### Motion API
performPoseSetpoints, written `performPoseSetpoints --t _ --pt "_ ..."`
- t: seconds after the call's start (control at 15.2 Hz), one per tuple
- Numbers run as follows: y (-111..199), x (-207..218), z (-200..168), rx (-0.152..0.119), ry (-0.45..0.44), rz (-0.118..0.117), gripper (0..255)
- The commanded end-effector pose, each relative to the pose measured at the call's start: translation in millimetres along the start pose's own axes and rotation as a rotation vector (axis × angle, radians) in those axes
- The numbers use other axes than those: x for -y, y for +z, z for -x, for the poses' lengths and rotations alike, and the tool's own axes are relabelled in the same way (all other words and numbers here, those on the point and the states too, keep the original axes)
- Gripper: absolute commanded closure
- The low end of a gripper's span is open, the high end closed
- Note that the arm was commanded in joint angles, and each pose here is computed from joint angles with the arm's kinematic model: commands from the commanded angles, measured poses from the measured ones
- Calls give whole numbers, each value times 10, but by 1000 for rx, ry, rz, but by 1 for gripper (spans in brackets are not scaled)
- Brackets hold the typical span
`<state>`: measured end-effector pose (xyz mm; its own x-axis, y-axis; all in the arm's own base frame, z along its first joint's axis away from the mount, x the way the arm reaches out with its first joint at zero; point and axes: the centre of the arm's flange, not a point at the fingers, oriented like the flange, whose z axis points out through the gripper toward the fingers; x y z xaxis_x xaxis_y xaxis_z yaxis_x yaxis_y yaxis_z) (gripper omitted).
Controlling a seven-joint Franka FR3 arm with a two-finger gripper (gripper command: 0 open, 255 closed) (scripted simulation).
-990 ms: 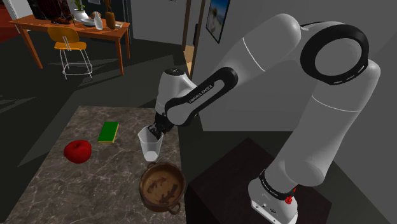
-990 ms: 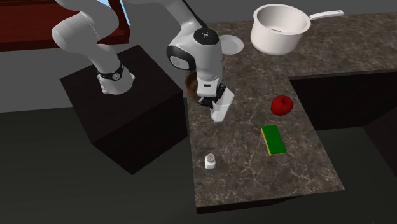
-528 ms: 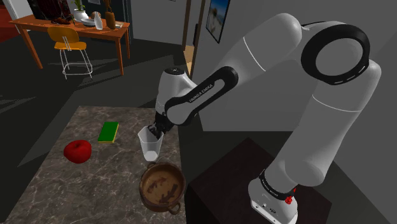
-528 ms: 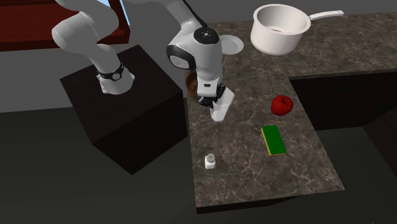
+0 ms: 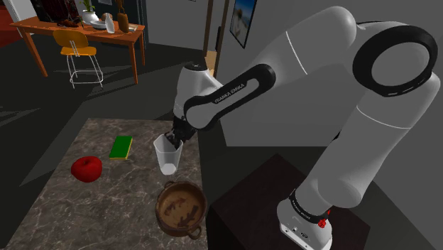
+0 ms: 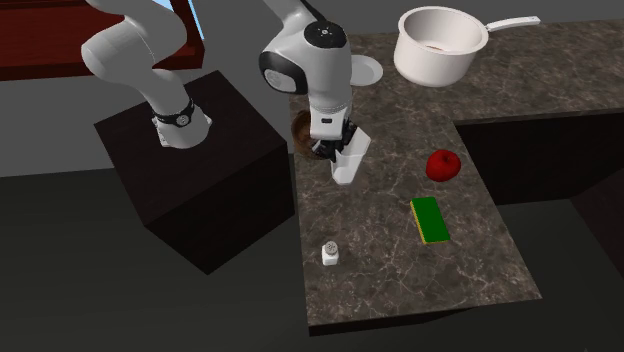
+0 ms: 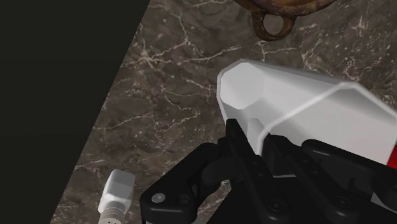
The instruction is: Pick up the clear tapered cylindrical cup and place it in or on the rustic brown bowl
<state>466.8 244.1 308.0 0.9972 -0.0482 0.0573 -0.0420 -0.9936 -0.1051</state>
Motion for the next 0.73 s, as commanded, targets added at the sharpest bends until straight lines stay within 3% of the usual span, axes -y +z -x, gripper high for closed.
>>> performPoseSetpoints --t 0.0,0.66 --pt "-110 12 -1 0 0 0 255" --pt "-634 68 -32 0 0 0 255"
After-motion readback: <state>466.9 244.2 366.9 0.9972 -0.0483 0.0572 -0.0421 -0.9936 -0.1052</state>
